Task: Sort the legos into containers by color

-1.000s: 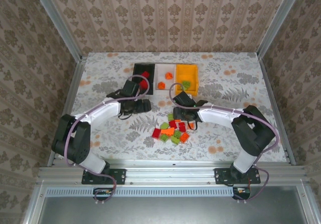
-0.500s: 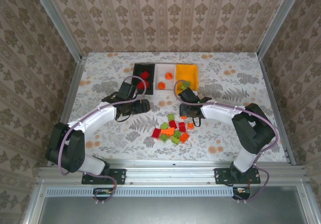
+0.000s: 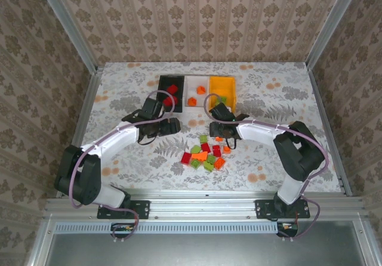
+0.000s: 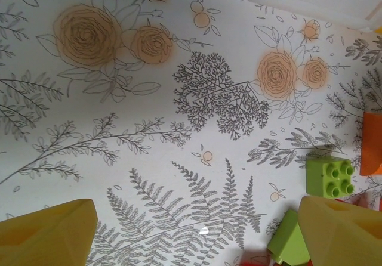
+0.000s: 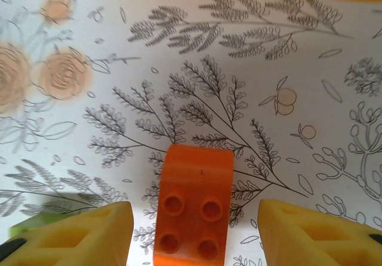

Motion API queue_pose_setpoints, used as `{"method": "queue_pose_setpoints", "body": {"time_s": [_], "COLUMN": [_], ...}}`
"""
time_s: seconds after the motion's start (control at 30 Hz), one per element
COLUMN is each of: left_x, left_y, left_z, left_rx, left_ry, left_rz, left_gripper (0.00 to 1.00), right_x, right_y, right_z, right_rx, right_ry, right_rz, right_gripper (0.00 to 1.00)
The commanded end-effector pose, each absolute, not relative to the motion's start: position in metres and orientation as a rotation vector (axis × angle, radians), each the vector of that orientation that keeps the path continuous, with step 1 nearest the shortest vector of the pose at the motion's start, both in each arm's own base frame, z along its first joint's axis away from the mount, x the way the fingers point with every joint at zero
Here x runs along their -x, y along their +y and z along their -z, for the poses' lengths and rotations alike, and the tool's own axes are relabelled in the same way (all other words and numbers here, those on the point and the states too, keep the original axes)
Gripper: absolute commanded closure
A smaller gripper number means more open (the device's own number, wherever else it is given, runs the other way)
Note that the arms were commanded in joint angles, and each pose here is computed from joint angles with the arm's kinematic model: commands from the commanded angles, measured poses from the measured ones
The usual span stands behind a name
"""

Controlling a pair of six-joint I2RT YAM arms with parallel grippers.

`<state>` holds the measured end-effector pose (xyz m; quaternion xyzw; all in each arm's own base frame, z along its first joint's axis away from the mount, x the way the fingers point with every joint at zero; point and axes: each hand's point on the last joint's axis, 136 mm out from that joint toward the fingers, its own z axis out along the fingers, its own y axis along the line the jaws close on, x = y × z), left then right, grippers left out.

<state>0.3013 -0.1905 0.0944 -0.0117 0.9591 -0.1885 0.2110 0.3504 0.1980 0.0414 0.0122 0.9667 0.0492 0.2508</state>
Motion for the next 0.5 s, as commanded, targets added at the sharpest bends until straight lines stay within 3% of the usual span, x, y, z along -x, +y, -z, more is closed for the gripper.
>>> {"method": "queue_pose_setpoints", "body": {"time_s": [0.0, 0.2, 0.33, 0.47], "left_x": [-0.2944, -0.2932, -0.2928, -0.2936], "left_y": [-0.1949, -0.1957, -0.1951, -0.195], "left_z": [-0.0893, -0.0878, -0.0895, -0.0911], "left_rx": [0.046, 0.043, 0.032, 0.028], "left_ry": [2.677, 2.678, 2.676, 2.672], "left_rz": [0.572, 0.579, 0.573, 0.574], "left_gripper": [0.11, 0.1, 0.1, 0.1], "right_x": [-0.3524, -0.3546, -0.3568, -0.3569], "right_y": [0.2, 0.2006, 0.201, 0.2007], "right_z": [-0.0348, -0.0273, -0.0293, -0.0248], "right_rx": [-0.054, -0.04, -0.031, -0.028], "right_ry": [2.644, 2.655, 2.653, 2.663], "right_rz": [-0.125, -0.111, -0.101, -0.089], "right_gripper": [0.43, 0.62, 0.62, 0.56]}}
